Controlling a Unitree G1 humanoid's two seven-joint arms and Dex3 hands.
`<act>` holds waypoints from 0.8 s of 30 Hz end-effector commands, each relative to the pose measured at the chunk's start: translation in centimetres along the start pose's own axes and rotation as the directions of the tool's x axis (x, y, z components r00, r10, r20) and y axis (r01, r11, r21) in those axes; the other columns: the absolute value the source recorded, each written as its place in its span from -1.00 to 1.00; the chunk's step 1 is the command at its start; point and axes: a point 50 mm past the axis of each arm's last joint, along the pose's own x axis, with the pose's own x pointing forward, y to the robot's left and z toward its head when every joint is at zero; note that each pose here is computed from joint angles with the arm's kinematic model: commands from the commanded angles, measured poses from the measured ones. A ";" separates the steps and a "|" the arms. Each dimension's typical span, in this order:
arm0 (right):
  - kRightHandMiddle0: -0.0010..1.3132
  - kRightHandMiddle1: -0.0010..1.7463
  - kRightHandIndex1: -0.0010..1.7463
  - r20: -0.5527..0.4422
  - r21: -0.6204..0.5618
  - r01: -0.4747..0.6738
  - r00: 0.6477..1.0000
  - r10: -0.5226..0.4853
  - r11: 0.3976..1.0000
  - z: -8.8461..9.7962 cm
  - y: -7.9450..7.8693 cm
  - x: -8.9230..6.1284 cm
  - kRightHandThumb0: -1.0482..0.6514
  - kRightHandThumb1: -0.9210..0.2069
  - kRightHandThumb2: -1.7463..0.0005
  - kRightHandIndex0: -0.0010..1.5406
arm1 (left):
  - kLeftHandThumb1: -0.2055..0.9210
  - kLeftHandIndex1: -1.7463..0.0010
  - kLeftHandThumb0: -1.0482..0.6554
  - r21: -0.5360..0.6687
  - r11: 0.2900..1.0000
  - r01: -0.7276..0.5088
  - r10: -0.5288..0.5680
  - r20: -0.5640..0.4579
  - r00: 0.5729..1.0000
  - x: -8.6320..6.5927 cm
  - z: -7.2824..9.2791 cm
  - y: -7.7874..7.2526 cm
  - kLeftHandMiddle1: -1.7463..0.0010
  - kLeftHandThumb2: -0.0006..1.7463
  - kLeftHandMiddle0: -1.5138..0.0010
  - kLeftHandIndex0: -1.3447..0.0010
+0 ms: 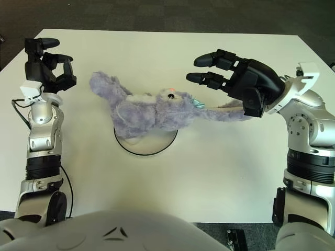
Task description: Put the doll into the plate.
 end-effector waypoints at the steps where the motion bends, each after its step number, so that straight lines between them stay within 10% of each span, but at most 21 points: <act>1: -1.00 -0.03 -0.72 0.005 -0.012 -0.003 1.000 0.003 1.000 0.6 0.0 -0.1 0.03 0.03 -0.54 -0.81 | 0.24 -1.00 0.23 0.002 1.000 -0.005 0.005 0.011 1.000 0.3 -0.1 -0.2 -0.70 0.18 0.19 0.57; 11: -1.00 -0.03 -0.74 0.005 -0.012 -0.003 1.000 0.003 1.000 0.6 0.0 0.0 0.03 0.03 -0.53 -0.80 | 0.05 -1.00 0.22 -0.038 0.999 0.029 -0.031 -0.041 0.999 0.0 -1.2 -0.7 -0.98 0.42 0.38 0.36; 12: -1.00 -0.03 -0.74 0.033 -0.074 0.393 0.920 -0.391 0.917 -0.9 -0.8 -0.5 0.03 0.03 -0.53 -0.80 | 0.05 -1.00 0.22 -0.041 0.999 0.030 -0.032 -0.045 0.998 0.0 -1.2 -0.7 -0.99 0.42 0.39 0.36; 13: -0.88 0.16 -0.46 0.072 -0.105 0.658 0.753 -0.654 0.745 -1.9 -1.1 -1.6 0.07 -0.01 -0.46 -0.68 | 0.05 -1.00 0.22 -0.049 0.998 0.030 -0.033 -0.055 0.998 -0.1 -1.3 -0.7 -0.99 0.42 0.39 0.36; 15: -0.62 0.66 0.22 0.121 -0.122 0.863 0.502 -0.856 0.490 -2.8 -1.0 -3.0 0.16 -0.12 -0.31 -0.42 | 0.05 -1.00 0.22 -0.059 0.998 0.030 -0.033 -0.066 0.997 -0.2 -1.5 -0.8 -1.00 0.43 0.40 0.35; 24: -0.36 0.99 0.67 0.149 -0.028 0.883 0.466 -0.872 0.468 -3.2 -0.7 -2.0 0.22 -0.20 -0.20 -0.31 | 0.03 -1.00 0.22 -0.140 0.990 0.026 -0.041 -0.104 0.994 -0.3 -1.8 -1.1 -1.00 0.44 0.39 0.34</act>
